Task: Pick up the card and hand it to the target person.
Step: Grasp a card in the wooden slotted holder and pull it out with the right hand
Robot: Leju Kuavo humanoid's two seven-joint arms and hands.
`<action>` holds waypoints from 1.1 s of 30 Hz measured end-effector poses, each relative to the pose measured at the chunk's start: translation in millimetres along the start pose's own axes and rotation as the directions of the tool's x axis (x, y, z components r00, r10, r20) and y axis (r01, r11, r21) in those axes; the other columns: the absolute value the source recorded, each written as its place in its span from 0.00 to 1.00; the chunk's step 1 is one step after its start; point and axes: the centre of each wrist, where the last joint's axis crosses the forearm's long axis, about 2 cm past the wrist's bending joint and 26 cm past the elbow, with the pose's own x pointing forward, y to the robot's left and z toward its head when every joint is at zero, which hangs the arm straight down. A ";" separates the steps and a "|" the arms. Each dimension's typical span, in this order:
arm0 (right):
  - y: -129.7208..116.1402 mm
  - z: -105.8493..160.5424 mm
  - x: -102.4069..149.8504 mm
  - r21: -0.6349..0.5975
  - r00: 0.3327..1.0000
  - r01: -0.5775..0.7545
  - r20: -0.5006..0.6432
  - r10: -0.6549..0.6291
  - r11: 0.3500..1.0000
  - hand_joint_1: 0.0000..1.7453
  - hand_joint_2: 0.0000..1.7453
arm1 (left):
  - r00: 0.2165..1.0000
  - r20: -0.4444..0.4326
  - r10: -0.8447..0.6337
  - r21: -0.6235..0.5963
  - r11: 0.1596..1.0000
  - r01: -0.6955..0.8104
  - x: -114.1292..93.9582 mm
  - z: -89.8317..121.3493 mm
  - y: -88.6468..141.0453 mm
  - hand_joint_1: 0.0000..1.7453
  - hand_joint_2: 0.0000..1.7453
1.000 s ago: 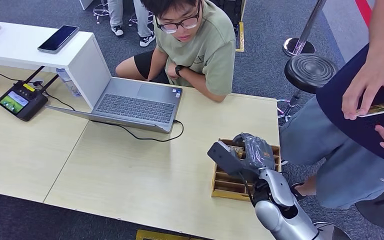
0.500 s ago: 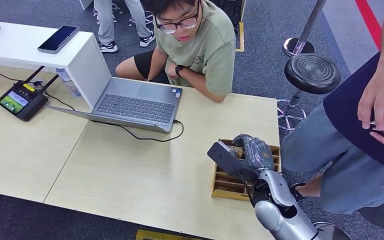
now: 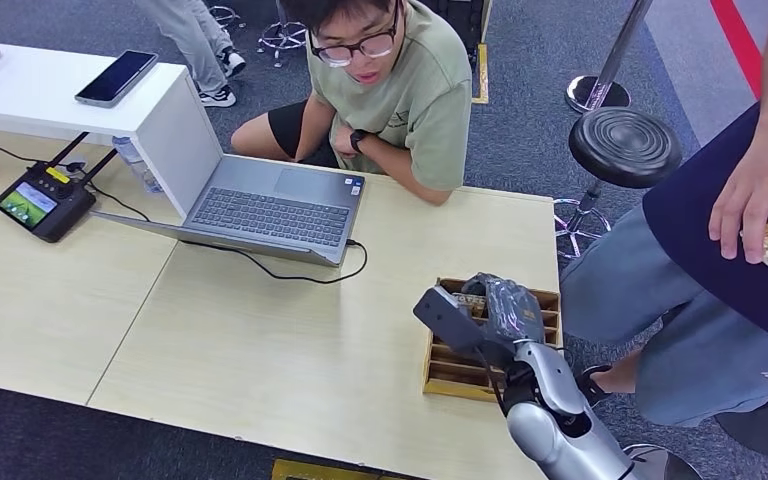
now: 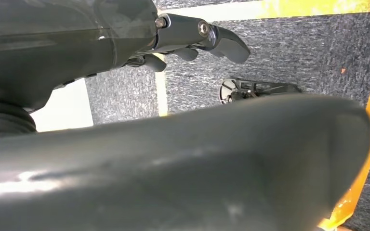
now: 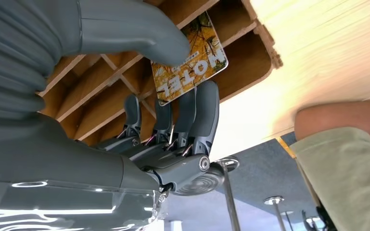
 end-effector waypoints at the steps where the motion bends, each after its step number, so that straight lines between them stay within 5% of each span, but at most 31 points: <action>1: 0.7 0.0 -0.2 0.000 1.000 0.002 0.001 -0.002 1.000 0.59 1.00 | 1.000 -0.004 0.002 0.001 1.000 -0.002 0.0 0.0 0.0 0.00 0.00; 5: 3.7 0.1 -1.8 0.009 1.000 0.012 0.000 -0.012 1.000 0.70 1.00 | 1.000 -0.029 0.002 0.003 1.000 -0.002 0.1 0.0 0.0 0.00 0.00; 7: 5.3 0.0 -3.0 0.013 1.000 0.018 -0.001 -0.018 1.000 0.87 1.00 | 0.999 -0.046 -0.002 0.006 1.000 0.002 0.0 0.0 0.2 0.00 0.00; 9: 7.4 0.1 -4.4 0.020 1.000 0.025 -0.002 -0.025 0.999 0.99 1.00 | 0.998 -0.062 -0.005 0.009 1.000 0.005 0.0 0.0 0.5 0.00 0.50; 11: 9.9 0.6 -5.5 0.028 0.999 0.032 -0.001 -0.032 0.999 1.00 1.00 | 0.997 -0.080 -0.006 0.012 1.000 0.007 0.1 0.0 0.9 0.00 1.00; 33: 19.1 -1.1 -12.8 0.022 0.998 0.055 -0.017 -0.054 0.998 1.00 1.00 | 0.994 -0.111 -0.024 0.028 0.999 0.027 1.8 -0.4 5.9 0.00 1.00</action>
